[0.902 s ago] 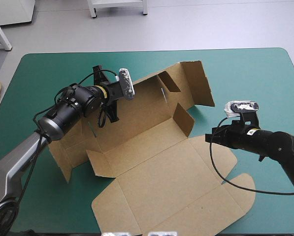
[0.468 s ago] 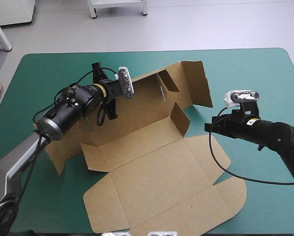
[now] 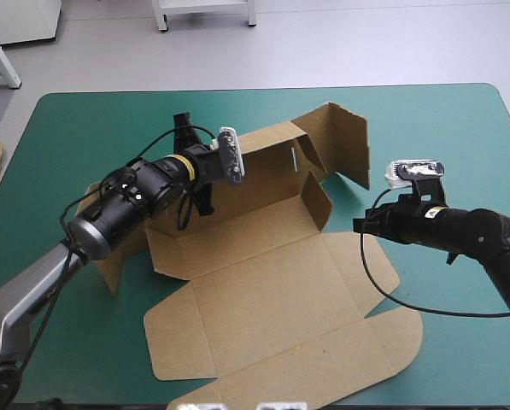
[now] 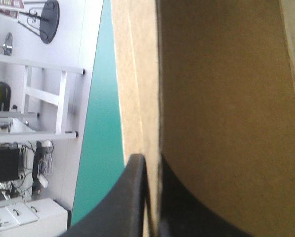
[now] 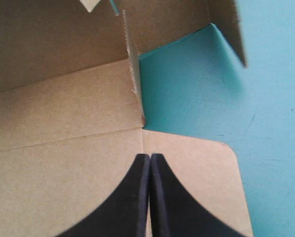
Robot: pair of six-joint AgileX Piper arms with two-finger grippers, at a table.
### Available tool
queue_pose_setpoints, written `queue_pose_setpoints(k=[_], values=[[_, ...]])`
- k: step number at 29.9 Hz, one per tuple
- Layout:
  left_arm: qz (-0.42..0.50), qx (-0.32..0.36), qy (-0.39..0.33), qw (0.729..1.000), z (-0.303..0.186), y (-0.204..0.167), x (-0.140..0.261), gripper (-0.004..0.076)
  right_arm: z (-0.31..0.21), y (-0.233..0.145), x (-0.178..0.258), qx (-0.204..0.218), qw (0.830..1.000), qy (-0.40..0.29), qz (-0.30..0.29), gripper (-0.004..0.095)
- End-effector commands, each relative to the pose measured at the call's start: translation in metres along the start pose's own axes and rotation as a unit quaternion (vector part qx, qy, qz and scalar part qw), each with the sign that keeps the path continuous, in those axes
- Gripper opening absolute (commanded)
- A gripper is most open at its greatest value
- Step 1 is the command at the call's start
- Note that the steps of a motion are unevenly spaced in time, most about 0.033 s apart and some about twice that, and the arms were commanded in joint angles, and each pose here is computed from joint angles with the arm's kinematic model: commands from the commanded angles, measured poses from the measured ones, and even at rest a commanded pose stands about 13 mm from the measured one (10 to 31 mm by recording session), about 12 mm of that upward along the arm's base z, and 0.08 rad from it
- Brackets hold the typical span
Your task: Fold the box
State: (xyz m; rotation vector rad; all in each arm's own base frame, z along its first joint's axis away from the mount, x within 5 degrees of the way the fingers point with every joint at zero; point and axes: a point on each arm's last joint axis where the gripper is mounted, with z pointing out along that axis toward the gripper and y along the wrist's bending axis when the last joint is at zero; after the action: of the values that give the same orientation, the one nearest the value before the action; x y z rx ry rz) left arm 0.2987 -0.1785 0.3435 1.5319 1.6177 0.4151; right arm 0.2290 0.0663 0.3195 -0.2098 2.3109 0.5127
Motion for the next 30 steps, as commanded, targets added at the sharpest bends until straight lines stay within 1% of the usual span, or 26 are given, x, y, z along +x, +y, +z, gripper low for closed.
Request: queue_pose_setpoints(k=[1, 7, 14, 18, 21, 23, 27, 30], values=[[-0.03, 0.008, -0.04, 0.999, -0.011, -0.006, -0.017, -0.0008, -0.011, 0.005, -0.012, -0.004, 0.999, -0.038, -0.002, 0.0001], [-0.041, 0.018, -0.034, 0.998, -0.013, -0.009, -0.018, -0.0009, -0.011, 0.006, -0.012, -0.008, 0.999, -0.035, 0.001, 0.0001], [-0.043, 0.05, -0.017, 0.998, -0.018, -0.02, -0.023, -0.0009, -0.011, 0.005, -0.013, -0.007, 0.999, -0.038, 0.001, 0.0001], [-0.042, 0.048, 0.001, 0.998, -0.018, -0.02, -0.02, -0.0009, -0.009, 0.004, -0.015, -0.003, 0.999, -0.044, -0.002, 0.0001], [-0.049, 0.02, 0.024, 0.998, -0.018, -0.015, -0.015, -0.0009, -0.002, 0.003, -0.021, -0.004, 0.999, -0.038, -0.004, 0.0001], [-0.053, 0.017, 0.028, 0.998, -0.018, -0.014, -0.015, -0.0009, 0.002, 0.003, -0.028, -0.007, 1.0, -0.029, -0.007, 0.0001], [-0.08, 0.043, 0.016, 0.996, -0.018, -0.019, -0.017, -0.0009, 0.007, 0.005, -0.047, -0.015, 0.999, -0.027, -0.024, 0.0001], [-0.071, 0.064, 0.02, 0.995, -0.017, -0.026, -0.016, -0.0009, 0.008, 0.008, -0.063, -0.019, 0.999, -0.03, -0.034, 0.0001]])
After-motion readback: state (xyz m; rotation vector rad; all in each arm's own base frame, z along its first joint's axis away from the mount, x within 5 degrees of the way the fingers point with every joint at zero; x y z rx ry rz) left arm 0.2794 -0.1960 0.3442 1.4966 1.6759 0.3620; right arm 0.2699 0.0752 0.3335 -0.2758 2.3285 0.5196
